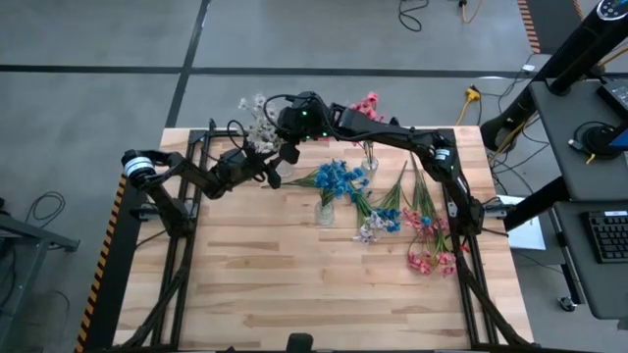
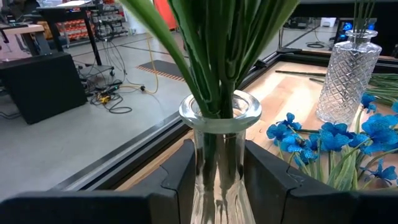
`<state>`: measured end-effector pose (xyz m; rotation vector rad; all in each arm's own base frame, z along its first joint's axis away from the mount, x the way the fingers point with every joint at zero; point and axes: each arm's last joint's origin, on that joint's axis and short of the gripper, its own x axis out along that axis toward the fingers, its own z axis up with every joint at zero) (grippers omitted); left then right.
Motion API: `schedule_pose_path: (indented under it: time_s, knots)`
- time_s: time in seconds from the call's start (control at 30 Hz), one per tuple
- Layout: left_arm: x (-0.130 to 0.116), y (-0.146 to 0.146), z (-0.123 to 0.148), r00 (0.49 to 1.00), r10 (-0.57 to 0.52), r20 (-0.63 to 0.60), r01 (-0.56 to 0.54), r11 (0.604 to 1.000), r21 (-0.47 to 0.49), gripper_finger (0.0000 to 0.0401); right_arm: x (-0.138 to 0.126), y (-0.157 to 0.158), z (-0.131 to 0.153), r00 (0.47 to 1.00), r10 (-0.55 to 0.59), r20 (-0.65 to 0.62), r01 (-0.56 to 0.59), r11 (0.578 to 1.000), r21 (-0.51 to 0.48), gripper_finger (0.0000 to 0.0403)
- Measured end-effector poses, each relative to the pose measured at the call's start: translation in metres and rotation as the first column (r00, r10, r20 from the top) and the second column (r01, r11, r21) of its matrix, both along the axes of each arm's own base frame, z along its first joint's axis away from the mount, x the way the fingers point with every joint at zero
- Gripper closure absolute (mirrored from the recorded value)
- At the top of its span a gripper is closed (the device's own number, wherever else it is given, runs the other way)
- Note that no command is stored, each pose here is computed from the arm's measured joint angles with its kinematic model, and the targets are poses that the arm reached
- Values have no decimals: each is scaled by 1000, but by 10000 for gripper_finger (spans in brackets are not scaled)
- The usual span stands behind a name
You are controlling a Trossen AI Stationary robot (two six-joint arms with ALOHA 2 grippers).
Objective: Sort flowers into vase by color
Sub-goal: Put the left white flowers into the left transparent vase, then put the right pink flowers into the right transparent vase
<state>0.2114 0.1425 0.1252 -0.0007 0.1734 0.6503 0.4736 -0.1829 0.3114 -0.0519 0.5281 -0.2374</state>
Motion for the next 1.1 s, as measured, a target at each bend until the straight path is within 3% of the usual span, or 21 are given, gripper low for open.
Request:
schedule_pose_path:
  time_s: [0.4,0.8,1.1]
  knots:
    - [0,0,0,1000,4,-1,-4,1000,2,300,-2,1,6,1000,-6,-16,6,1000,2,383]
    - [-1,1,-2,999,35,-14,-35,999,-5,260,-9,4,28,997,-58,-41,58,998,3,262]
    - [-1,1,-1,999,38,1,-38,999,-21,235,-16,7,48,996,-76,-52,78,997,21,226]
